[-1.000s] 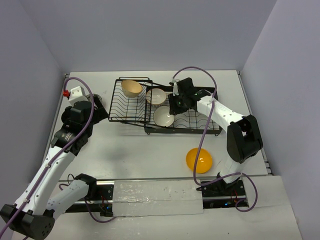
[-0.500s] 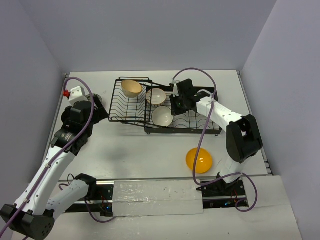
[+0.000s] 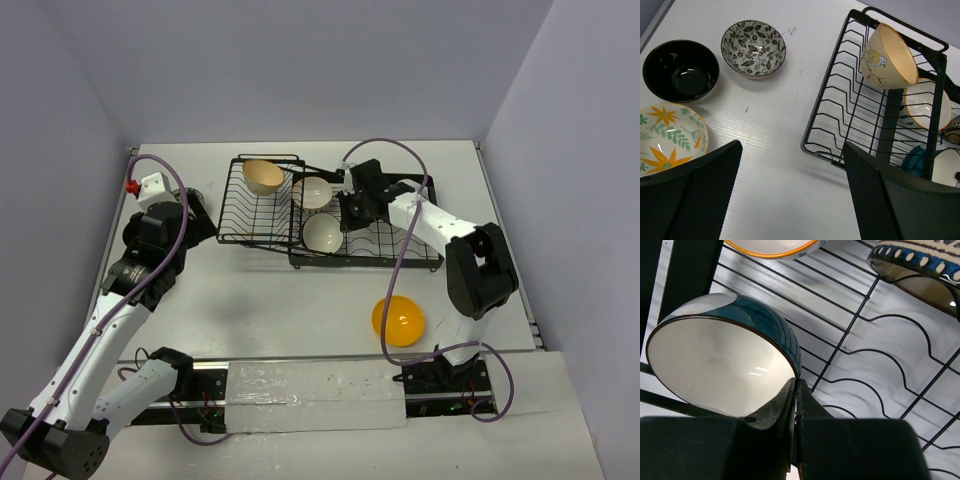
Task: Load the bowls into the dish rack
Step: Place the bowl in the dish rack.
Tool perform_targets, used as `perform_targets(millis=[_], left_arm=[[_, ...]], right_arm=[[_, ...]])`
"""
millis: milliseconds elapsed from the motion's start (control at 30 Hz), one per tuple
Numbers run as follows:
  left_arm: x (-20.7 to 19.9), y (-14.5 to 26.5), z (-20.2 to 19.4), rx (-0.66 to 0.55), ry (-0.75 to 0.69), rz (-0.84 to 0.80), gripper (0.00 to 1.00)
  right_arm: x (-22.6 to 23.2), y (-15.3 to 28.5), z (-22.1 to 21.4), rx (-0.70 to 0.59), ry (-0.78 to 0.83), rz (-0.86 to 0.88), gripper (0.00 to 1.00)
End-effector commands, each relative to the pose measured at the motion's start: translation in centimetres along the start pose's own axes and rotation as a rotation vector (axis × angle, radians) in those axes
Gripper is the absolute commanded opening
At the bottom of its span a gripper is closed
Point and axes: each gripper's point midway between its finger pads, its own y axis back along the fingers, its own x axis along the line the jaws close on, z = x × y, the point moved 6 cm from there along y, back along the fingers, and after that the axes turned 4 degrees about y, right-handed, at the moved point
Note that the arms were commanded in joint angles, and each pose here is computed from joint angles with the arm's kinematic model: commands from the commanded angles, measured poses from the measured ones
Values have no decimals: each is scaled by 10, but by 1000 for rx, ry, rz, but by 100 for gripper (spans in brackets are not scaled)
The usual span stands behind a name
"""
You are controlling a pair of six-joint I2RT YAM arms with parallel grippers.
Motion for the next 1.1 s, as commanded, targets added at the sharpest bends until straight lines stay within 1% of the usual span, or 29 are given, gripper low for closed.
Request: perform_targets(millis=[0,33,67,133,167,233,267,433,667,733,800,833,933,1000,1067], left_arm=[[-7,7,16,-45,20,-41,87],[-7,7,16,-45,20,-41,87],[-7,7,16,-44,20,-42,87],[-7,6,16,-42,19,-41,87],[-7,6,16,-42,19,-44,87],[-7,6,16,-42,19,-44,87],[-7,6,16,-42,19,-44,87],[-8,7,16,-43,21,-47,87],[-7,7,16,-44,21,-46,87],[-7,7,16,-44,21,-46,87],[-7,7,17,-46,22,-47,87],[-7,7,17,-46,22,-47,87],[-7,7,17,-45,22,-48,87],[-8,7,17,-45,22,-50,87],[-8,8,17,-46,23,-53,87]], right_arm=[[2,-6,5,1,5,10,8],[3,-5,5,2,6,11,9],[4,-2,6,-7,7,12,15],[3,0,4,-8,5,5,22],[3,3,5,-15,8,0,28],[1,4,3,-14,11,-12,29],[1,4,3,-13,11,-14,32],[1,3,0,-10,7,-14,36],[7,-2,3,-21,-6,44,37],[7,-4,3,-18,-7,44,35],[9,-8,2,-10,-6,63,31],[9,-10,1,-6,-8,70,26],[12,-12,2,-6,-13,86,17],[13,-11,4,-9,-11,91,14],[15,-12,3,-6,-3,99,13]])
